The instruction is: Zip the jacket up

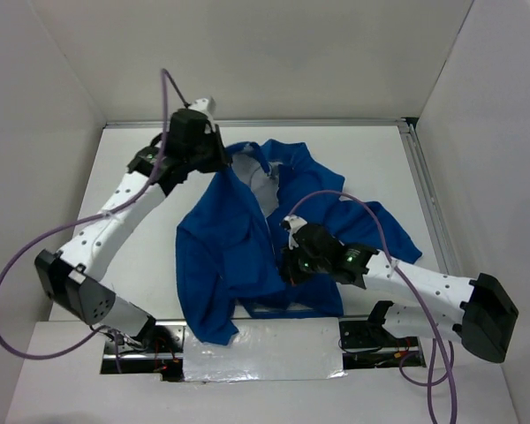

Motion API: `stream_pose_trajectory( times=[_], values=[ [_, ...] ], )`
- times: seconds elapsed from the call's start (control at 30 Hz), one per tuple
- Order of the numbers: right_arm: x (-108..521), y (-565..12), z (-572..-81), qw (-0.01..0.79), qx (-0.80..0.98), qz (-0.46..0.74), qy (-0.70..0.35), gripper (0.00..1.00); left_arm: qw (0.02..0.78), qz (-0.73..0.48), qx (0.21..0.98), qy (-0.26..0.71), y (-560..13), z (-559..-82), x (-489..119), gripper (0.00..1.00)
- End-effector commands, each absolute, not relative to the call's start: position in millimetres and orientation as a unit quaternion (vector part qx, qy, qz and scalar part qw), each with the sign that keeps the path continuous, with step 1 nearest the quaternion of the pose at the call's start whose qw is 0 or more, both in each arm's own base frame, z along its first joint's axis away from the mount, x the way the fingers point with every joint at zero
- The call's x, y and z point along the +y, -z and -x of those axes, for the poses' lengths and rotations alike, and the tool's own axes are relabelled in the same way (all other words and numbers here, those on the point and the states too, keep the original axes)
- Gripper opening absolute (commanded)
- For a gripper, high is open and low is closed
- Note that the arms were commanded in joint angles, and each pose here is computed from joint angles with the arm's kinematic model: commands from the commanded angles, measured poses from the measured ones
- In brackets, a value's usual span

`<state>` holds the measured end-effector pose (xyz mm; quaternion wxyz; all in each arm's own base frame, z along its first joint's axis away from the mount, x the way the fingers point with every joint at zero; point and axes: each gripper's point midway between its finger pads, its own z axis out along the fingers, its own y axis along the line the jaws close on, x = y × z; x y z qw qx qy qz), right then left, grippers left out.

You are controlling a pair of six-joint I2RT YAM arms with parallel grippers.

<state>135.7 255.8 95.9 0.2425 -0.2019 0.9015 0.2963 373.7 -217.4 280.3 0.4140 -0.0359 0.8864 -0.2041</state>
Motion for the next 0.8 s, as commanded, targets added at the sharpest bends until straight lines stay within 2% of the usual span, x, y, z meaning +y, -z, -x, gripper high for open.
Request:
stream_pose_trajectory(
  times=[0.0, 0.2, 0.23, 0.3, 0.33, 0.37, 0.47, 0.6, 0.7, 0.73, 0.77],
  values=[
    [284.2, -130.2, -153.2, 0.290, 0.871, 0.218, -0.330, 0.00, 0.480, -0.009, 0.845, 0.234, -314.5, -396.1, -210.3, 0.00],
    [296.6, -141.7, -178.6, 0.322, 0.869, 0.210, -0.310, 0.00, 0.458, -0.017, 0.857, 0.236, -293.1, -433.2, -199.0, 0.00],
    [299.3, -152.0, -187.9, 0.338, 0.866, 0.203, -0.308, 0.00, 0.435, -0.022, 0.869, 0.236, -274.4, -439.6, -203.7, 0.05],
    [300.3, -152.5, -200.5, 0.342, 0.870, 0.191, -0.298, 0.00, 0.406, -0.037, 0.879, 0.248, -264.4, -438.6, -212.6, 0.27],
    [301.6, -154.7, -205.7, 0.344, 0.871, 0.187, -0.298, 0.00, 0.393, -0.037, 0.884, 0.249, -256.1, -440.3, -214.5, 0.44],
    [305.7, -164.8, -211.2, 0.350, 0.866, 0.184, -0.306, 0.00, 0.376, -0.036, 0.893, 0.247, -242.1, -442.8, -216.5, 0.78],
    [309.4, -173.0, -223.5, 0.351, 0.865, 0.179, -0.311, 0.00, 0.358, -0.020, 0.902, 0.242, -238.1, -438.6, -209.8, 0.99],
    [311.9, -184.5, -229.1, 0.351, 0.860, 0.178, -0.326, 0.00, 0.360, -0.021, 0.898, 0.253, -249.4, -407.1, -203.6, 0.99],
    [315.4, -193.5, -230.9, 0.349, 0.854, 0.183, -0.339, 0.00, 0.359, -0.013, 0.893, 0.272, -260.6, -360.7, -204.1, 0.99],
    [316.6, -198.3, -232.7, 0.351, 0.852, 0.184, -0.343, 0.00, 0.377, -0.024, 0.876, 0.299, -281.8, -339.1, -205.8, 0.99],
    [316.8, -197.3, -234.0, 0.350, 0.853, 0.183, -0.340, 0.00, 0.354, -0.026, 0.883, 0.307, -263.0, -317.5, -210.1, 0.99]
  ],
)
